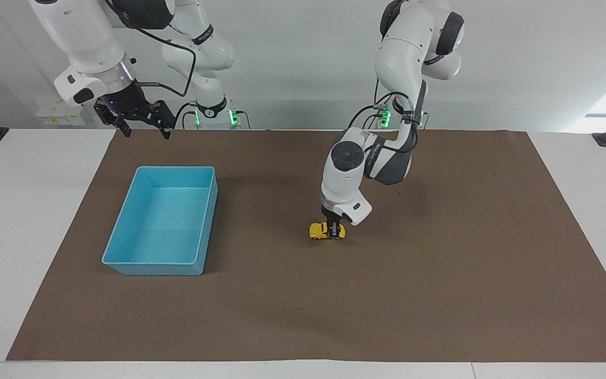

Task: Wind up and store yellow beetle car

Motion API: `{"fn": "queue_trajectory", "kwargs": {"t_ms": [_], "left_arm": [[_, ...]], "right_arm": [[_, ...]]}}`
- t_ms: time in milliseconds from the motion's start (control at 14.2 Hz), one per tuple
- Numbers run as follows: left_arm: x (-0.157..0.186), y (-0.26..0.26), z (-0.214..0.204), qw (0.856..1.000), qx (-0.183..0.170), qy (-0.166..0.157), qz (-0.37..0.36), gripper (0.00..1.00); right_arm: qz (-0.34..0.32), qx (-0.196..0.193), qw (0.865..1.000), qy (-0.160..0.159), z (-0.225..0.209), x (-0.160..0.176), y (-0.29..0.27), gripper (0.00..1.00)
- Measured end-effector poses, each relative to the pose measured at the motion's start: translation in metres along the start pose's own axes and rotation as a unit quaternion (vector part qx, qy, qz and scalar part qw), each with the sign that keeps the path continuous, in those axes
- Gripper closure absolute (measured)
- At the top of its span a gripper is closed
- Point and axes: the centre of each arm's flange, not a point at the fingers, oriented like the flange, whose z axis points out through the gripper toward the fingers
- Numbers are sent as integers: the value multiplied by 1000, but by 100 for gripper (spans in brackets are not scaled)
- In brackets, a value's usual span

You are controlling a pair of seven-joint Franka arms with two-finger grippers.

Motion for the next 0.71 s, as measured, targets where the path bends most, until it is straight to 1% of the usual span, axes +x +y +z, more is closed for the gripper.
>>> {"fn": "queue_trajectory", "kwargs": {"t_ms": [494, 706], "left_arm": [[3, 1, 0, 1000, 0, 1, -3, 59], [12, 2, 0, 1000, 2, 3, -9, 59]], "right_arm": [[0, 0, 1000, 0, 0, 0, 0, 0], [0, 0, 1000, 0, 0, 0, 0, 0]]}}
